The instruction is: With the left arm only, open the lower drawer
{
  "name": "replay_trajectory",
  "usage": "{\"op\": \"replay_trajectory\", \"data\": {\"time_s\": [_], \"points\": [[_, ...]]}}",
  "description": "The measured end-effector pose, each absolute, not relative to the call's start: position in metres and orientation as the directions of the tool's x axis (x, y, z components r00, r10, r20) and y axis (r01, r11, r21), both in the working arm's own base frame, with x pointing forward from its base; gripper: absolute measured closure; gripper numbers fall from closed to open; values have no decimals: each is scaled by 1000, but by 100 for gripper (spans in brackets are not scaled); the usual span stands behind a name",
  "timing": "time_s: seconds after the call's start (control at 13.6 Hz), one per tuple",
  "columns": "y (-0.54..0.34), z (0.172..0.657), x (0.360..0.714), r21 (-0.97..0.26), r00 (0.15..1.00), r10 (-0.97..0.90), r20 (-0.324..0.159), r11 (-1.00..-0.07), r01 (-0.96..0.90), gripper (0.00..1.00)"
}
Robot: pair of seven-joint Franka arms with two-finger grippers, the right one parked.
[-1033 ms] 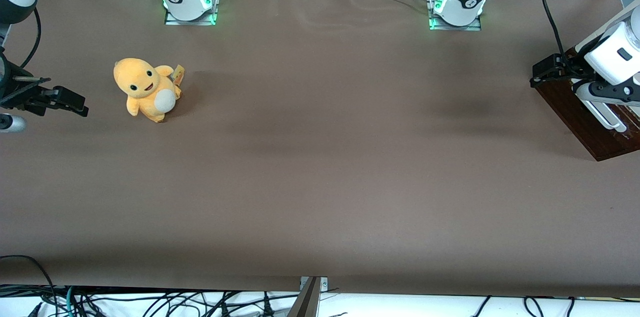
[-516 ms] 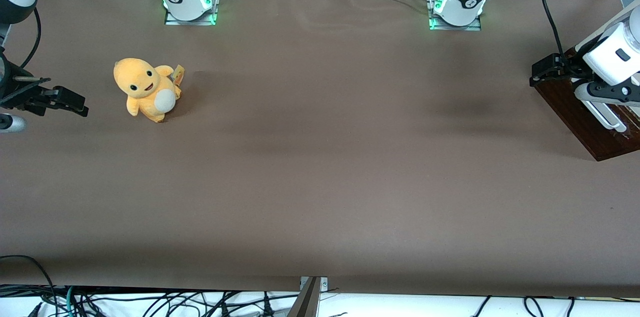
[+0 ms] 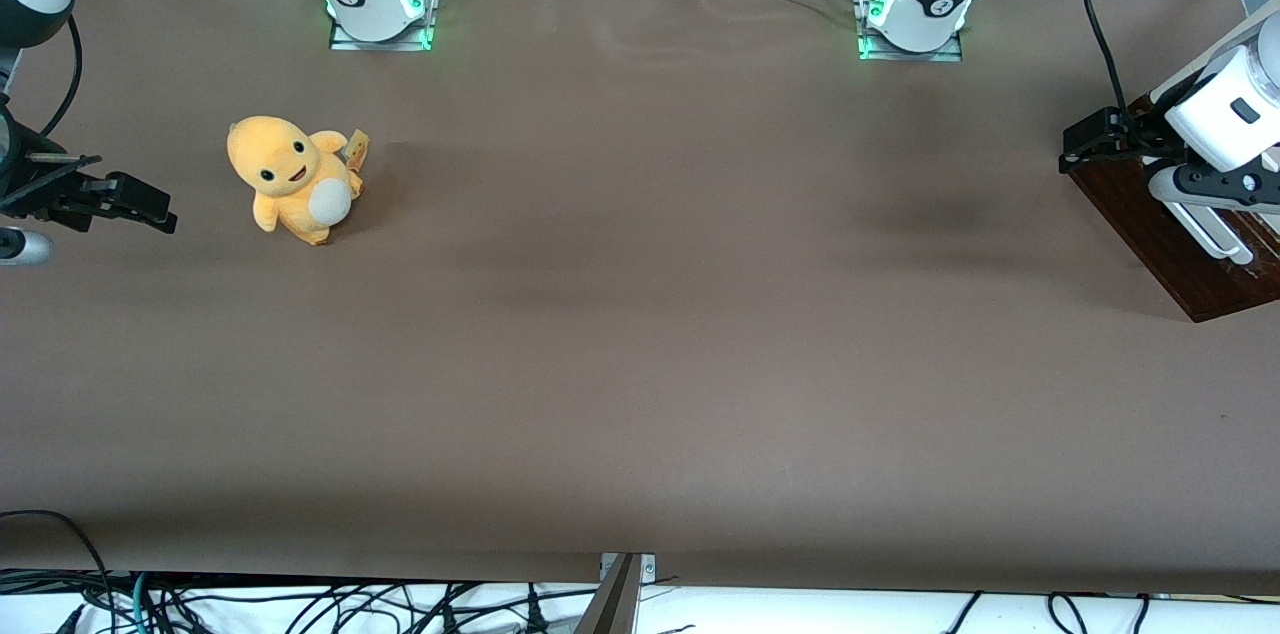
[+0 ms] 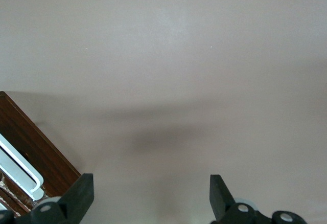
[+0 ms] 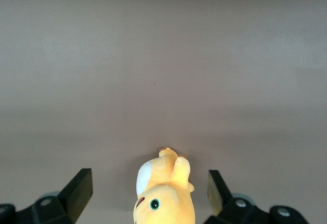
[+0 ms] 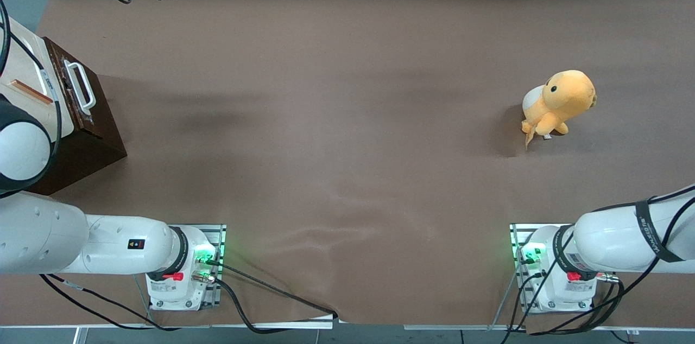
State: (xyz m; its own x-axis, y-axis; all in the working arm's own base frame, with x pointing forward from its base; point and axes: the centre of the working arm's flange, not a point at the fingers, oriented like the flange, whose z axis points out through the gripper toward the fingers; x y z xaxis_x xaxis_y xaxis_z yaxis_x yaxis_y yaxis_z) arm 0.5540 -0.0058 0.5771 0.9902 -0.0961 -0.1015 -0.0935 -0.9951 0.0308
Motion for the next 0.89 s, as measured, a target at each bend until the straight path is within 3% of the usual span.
{"op": "replay_trajectory", "data": {"time_s": [0.52,0.74,0.89], "points": [[-6,568,556,33,987,-95,-126,-995,-91,0],[-2,554,556,36,979,-86,-182,-996,-81,0],[10,536,554,26,963,-68,-262,-998,-63,0]]}}
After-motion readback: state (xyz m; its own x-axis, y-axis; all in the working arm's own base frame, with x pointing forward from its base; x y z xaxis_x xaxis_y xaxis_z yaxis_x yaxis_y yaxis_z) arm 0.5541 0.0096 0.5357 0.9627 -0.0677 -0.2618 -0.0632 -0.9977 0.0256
